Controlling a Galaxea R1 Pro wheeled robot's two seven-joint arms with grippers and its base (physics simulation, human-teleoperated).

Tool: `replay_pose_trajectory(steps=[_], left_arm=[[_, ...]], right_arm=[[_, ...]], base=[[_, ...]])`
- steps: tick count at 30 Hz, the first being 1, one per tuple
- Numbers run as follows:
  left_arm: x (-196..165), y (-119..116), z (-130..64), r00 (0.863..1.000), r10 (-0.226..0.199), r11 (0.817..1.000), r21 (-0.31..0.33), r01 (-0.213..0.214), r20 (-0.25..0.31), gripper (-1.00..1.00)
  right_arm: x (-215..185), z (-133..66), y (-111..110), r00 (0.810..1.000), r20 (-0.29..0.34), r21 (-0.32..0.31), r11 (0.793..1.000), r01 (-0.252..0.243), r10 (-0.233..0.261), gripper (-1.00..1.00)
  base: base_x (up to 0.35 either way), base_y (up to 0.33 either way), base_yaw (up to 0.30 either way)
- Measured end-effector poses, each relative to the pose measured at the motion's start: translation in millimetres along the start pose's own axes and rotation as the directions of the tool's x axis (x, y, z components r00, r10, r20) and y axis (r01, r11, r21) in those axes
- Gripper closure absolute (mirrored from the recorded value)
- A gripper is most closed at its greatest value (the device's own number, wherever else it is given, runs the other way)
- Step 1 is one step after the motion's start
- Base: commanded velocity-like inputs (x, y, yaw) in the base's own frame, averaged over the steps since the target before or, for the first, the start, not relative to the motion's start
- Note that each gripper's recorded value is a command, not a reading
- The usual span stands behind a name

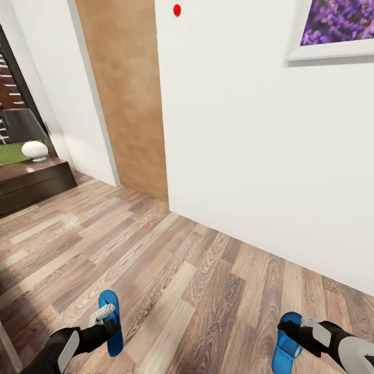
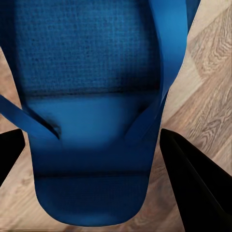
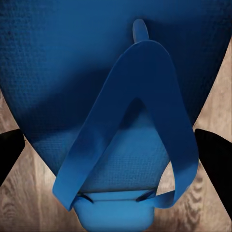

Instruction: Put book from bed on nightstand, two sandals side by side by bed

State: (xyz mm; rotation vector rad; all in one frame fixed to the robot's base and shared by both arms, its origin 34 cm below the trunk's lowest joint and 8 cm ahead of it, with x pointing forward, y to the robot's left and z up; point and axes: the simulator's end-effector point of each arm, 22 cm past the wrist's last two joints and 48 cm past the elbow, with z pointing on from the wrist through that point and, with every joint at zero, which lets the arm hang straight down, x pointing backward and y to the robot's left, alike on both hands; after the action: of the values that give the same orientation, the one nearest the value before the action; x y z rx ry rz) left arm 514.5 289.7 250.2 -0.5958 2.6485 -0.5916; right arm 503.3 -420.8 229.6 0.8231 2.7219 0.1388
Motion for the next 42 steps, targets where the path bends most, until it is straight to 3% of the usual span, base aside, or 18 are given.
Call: replay_pose_trajectory(steps=[17,42], left_arm=[[-0.2,-0.2,0.1,1.0,0.001,1.0,0.001,-0.001,0.001,1.0],[-0.5,-1.5,0.1,1.0,0.001,1.0,0.004,-0.001,0.002,1.0]], right_arm=[[0.0,0.1,0.1,1.0,0.0,-0.001,1.0,-0.001,0.001,1.0],[0.0,0.0,0.2,1.0,0.0,-0.001,1.0,0.0,0.0,1.0]], base=[[-0.128,-0.009,0.183],[-0.142,-0.122,0.183]])
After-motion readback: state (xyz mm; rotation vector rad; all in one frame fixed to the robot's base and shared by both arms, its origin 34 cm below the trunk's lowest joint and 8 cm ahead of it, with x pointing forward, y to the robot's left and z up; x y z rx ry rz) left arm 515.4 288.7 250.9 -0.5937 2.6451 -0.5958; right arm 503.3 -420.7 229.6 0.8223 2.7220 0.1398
